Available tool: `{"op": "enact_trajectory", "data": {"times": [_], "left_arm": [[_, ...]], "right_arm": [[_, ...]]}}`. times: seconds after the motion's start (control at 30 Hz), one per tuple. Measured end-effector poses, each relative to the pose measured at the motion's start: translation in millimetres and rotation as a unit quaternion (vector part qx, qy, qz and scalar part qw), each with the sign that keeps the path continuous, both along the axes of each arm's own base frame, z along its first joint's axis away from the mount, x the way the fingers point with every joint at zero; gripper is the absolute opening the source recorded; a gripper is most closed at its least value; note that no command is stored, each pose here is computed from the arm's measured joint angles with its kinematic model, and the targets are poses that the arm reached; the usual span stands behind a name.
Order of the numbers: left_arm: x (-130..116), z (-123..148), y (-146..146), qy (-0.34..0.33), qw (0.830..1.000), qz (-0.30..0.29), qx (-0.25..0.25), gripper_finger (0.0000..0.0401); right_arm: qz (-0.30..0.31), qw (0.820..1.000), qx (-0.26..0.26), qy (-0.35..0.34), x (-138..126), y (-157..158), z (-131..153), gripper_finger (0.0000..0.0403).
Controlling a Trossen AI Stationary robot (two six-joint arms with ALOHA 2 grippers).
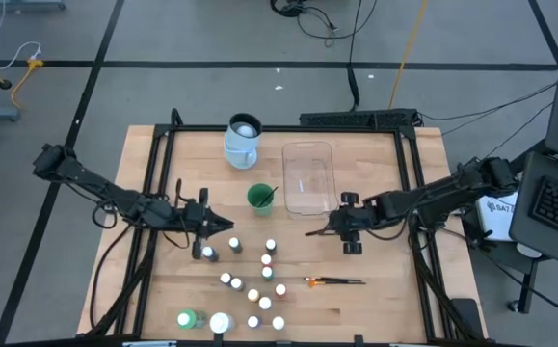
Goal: Pick & Place Paint Supplies
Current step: Put the yellow paintbrush into the green cup
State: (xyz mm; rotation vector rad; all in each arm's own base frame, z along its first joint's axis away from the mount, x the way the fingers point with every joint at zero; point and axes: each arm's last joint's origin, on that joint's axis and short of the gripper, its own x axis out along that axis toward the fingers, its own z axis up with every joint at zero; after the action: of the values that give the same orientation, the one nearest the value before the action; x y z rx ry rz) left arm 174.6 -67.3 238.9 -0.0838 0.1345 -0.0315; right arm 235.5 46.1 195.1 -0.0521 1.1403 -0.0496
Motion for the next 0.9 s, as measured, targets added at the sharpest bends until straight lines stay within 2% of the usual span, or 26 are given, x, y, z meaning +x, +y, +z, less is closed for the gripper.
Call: {"op": "enact_trajectory", "data": {"times": [0.23,0.6,0.73,0.9], "left_arm": [[0,2,0,-0.008,1.0,-0.008,0.002,0.0052],[0,4,-1,-0.019,1.0,-0.016,0.007,0.0053],[0,4,-1,-0.019,1.0,-0.016,0.007,0.0053],[0,4,-1,-0.019,1.0,-0.016,0.006,0.0053]], "right_arm": [[-0.05,0.993,-0.006,0.104,-1,6,-30,0.0157],[-0.044,0.985,-0.024,0.168,8,7,-62,0.0133],[-0.004,0.98,-0.033,0.198,8,6,-72,0.0104],[0.019,0.976,-0.035,0.216,8,3,-79,0.0041]]}}
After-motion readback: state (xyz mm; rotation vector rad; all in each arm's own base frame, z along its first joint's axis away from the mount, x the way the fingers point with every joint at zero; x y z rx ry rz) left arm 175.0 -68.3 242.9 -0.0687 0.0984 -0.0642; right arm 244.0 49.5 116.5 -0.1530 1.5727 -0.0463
